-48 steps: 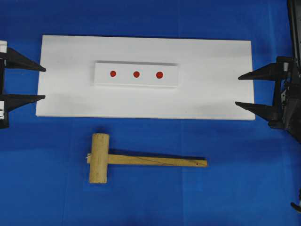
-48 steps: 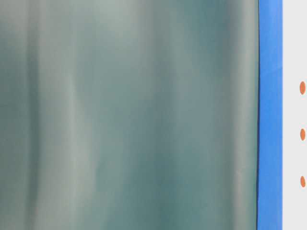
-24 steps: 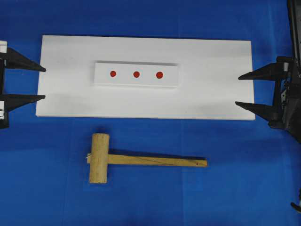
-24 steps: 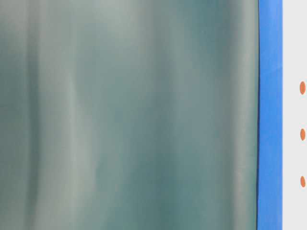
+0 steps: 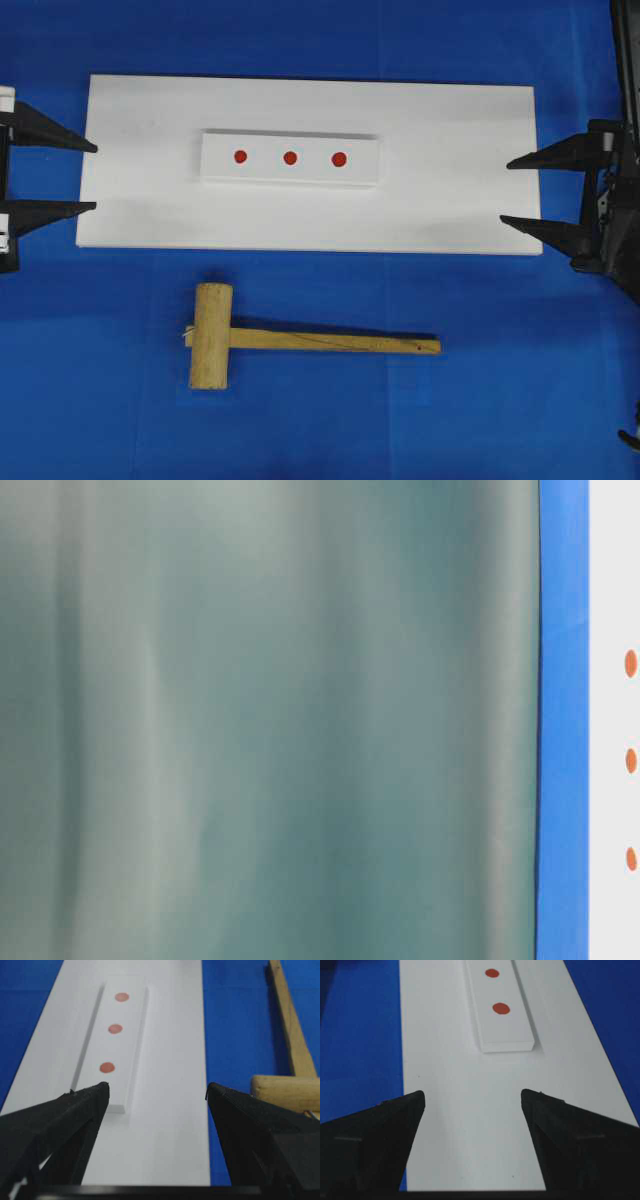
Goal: Hit the mark with a hammer.
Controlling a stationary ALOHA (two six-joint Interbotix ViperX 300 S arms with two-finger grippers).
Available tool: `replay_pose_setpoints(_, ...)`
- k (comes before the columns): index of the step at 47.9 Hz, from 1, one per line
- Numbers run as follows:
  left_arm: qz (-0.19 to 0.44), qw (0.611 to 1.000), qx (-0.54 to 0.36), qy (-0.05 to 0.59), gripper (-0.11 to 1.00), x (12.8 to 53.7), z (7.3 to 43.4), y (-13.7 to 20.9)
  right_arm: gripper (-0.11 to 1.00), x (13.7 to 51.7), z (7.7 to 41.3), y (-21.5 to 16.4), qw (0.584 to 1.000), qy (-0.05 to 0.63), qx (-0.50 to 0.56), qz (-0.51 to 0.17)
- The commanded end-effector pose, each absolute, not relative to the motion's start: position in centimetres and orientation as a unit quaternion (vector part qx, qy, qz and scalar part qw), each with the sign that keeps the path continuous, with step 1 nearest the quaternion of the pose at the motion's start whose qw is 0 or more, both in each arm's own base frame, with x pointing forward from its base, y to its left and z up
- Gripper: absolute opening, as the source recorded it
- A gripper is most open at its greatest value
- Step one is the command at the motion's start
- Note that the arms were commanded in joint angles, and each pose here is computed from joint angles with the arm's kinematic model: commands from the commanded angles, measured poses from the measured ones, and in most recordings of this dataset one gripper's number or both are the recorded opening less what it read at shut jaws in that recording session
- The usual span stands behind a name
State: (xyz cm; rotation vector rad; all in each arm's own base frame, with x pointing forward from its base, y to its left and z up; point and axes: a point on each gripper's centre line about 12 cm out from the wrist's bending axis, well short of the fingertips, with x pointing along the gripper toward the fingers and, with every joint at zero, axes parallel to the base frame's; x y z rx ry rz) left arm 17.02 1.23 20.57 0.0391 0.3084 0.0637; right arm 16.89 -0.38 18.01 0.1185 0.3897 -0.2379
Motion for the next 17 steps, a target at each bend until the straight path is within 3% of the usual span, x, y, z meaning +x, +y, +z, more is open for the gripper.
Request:
replay_pose_setpoints(1, 0.032, 0.988, 0.021, 0.149, 0.76, 17.22, 20.95, 1.24, 0.70, 17.19, 18.60, -0.30, 0.974, 0.186, 0.061, -0.118)
replay_pose_setpoints(17, 0.032, 0.988, 0.021, 0.149, 0.76, 17.22, 20.95, 1.24, 0.70, 17.20, 18.59, -0.25, 0.974, 0.187, 0.061, -0.115)
